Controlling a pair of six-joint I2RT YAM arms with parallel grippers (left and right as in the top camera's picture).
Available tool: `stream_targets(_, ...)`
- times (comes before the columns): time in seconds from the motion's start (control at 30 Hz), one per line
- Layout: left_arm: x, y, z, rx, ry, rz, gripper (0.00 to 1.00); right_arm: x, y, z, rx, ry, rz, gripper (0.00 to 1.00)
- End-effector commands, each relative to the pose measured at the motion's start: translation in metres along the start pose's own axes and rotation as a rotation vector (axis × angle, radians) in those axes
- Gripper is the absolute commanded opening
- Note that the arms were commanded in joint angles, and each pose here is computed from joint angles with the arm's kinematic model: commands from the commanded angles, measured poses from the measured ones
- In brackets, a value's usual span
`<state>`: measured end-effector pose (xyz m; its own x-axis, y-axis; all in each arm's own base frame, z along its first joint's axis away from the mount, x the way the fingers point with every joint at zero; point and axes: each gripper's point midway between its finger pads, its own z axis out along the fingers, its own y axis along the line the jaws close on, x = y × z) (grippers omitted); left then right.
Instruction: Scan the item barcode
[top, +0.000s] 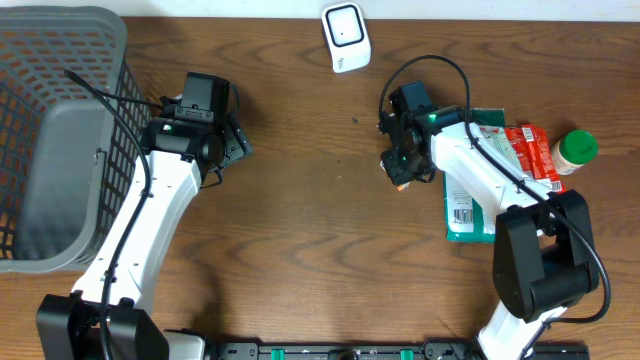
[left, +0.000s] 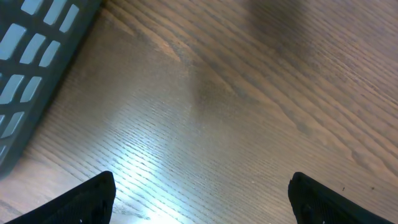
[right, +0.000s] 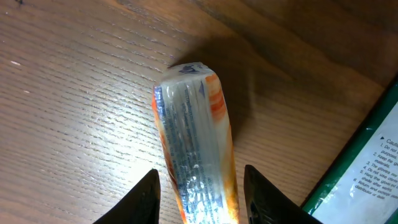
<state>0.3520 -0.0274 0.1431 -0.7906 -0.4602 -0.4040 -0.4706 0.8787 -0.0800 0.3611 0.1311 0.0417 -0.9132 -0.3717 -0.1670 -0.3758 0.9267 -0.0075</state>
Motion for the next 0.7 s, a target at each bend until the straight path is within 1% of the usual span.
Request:
stream_targets(0.0, -0.0022, 0.0023, 0.0012, -0.014, -0.004, 0.004, 0.89, 0.0026, -0.0014, 0.0050, 0.015, 0.012, -0.008, 0.38)
stream_targets(0.37, -0.0022, 0.0023, 0.0012, -0.014, -0.004, 0.004, 0.89, 0.0021, -0.0013, 0.0051, 0.015, 0.010, -0.009, 0.38)
stream_targets(0.67, -0.0022, 0.0023, 0.0012, -0.014, -0.004, 0.004, 0.89, 0.0080, -0.0003, 0.0101, 0.015, 0.023, -0.011, 0.39)
